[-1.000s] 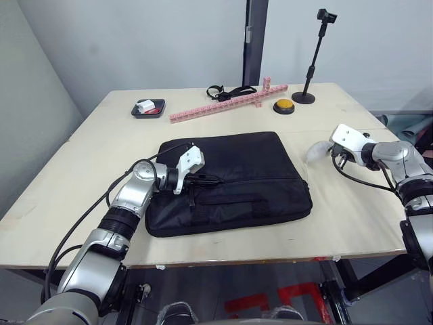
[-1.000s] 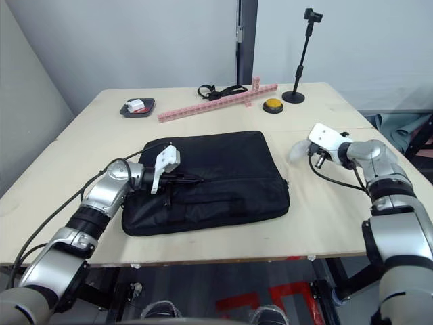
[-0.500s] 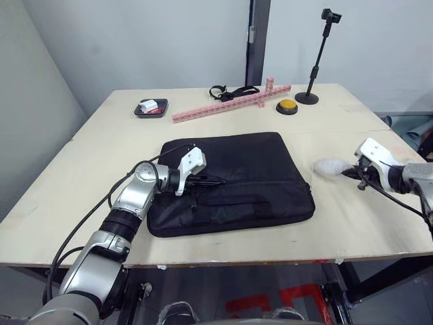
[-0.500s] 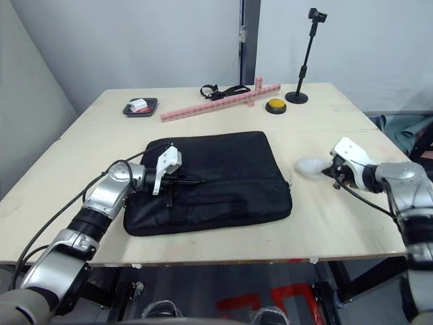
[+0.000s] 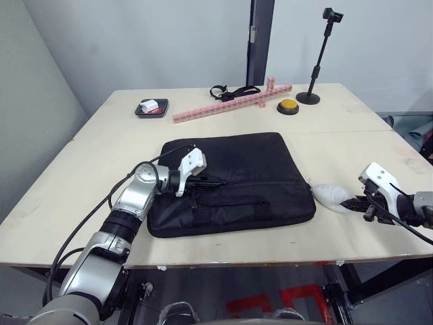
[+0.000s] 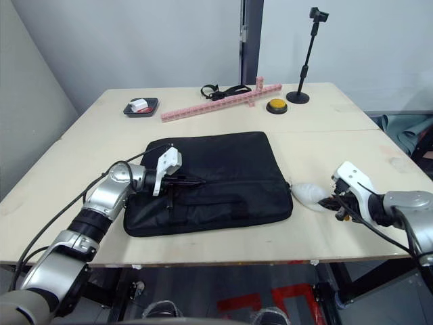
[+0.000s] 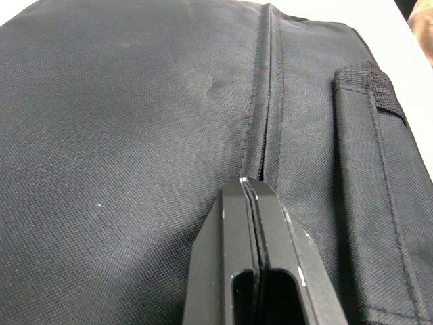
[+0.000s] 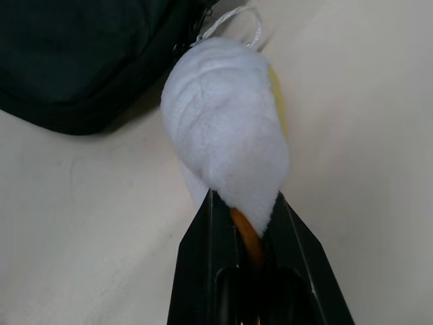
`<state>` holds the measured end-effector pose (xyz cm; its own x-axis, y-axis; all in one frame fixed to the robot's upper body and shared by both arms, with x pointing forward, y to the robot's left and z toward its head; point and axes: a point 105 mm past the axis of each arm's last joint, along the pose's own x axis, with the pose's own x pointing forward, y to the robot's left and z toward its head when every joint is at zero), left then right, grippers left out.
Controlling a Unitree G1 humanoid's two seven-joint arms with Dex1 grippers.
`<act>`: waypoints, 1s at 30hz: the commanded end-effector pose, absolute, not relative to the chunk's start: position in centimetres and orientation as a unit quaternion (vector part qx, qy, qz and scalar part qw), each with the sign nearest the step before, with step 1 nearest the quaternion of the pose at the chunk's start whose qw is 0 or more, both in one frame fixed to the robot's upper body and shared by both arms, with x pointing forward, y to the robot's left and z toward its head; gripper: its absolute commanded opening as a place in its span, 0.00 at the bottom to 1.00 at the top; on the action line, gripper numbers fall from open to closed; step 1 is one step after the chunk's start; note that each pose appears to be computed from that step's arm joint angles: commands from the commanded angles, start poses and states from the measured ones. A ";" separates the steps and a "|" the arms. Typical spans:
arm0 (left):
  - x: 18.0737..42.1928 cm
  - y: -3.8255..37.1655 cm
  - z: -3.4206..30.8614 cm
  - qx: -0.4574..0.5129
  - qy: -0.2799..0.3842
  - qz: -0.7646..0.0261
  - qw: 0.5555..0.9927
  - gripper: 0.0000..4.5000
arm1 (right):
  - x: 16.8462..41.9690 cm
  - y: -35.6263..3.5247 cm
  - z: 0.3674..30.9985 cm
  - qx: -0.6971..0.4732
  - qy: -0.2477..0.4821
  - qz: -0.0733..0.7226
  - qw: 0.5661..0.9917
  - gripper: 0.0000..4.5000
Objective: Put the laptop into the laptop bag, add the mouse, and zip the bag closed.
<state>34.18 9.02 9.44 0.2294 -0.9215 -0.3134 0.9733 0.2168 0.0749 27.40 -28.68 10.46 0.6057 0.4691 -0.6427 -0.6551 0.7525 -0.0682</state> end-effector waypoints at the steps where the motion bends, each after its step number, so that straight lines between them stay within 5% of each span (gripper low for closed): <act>1: 31.9 10.7 2.1 0.130 0.248 -0.596 0.753 0.00 | 27.3 -28.6 11.6 -0.159 0.296 0.329 0.883 0.09; 13: 32.0 10.6 2.2 0.128 0.246 -0.594 0.755 0.00 | 27.4 -29.5 13.9 -0.198 0.292 0.358 0.864 1.00; 30: 32.4 10.4 7.5 0.088 0.165 -0.606 0.773 0.00 | 27.3 -26.9 21.3 -0.162 0.266 0.470 0.826 1.00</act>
